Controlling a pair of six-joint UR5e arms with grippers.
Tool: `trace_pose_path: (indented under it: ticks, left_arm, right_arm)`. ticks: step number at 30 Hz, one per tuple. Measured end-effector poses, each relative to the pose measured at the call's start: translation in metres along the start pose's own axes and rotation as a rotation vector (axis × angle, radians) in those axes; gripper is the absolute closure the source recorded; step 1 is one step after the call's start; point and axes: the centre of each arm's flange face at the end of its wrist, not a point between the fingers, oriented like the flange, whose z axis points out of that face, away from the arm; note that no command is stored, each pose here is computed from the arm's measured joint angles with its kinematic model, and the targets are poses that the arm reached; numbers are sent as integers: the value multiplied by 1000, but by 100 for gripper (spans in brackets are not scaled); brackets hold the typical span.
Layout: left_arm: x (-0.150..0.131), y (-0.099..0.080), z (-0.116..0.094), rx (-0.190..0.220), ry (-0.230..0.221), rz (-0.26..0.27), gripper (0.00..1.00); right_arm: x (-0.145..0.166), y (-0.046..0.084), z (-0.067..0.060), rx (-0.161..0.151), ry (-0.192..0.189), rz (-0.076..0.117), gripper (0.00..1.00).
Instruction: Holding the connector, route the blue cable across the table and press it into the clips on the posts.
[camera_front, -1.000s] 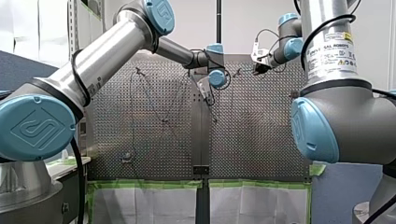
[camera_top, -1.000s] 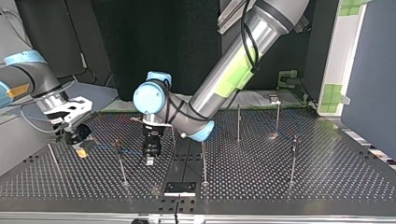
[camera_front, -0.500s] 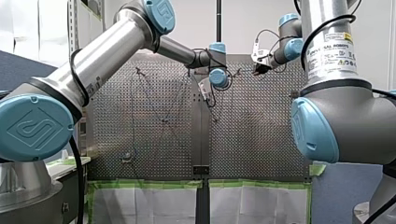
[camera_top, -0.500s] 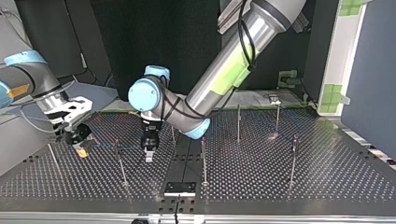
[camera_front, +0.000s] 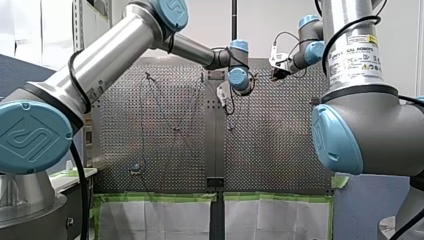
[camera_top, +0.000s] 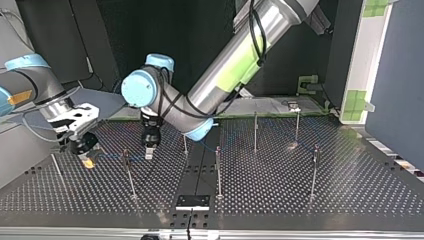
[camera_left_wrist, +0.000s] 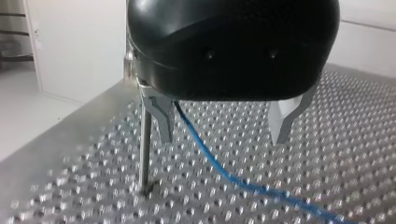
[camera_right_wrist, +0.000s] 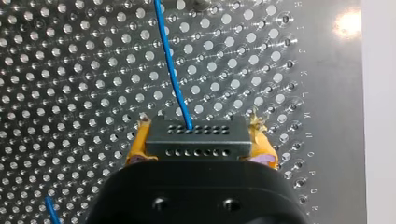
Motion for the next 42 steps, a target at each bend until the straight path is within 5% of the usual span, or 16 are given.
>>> trace_pose_path:
  ticks: [5,23,42]
  left_arm:
    - [-6,-2,-17,-8,24,9,0]
    - [-52,-6,-65,34,-51,5,0]
    - [-101,-1,-110,78,-182,-69,0]
  right_arm:
    - [0,0,0,1,0,-1,100]
    - [-1,-3,1,5,-3,-1,100]
    - [-2,-6,1,11,-4,0,100]
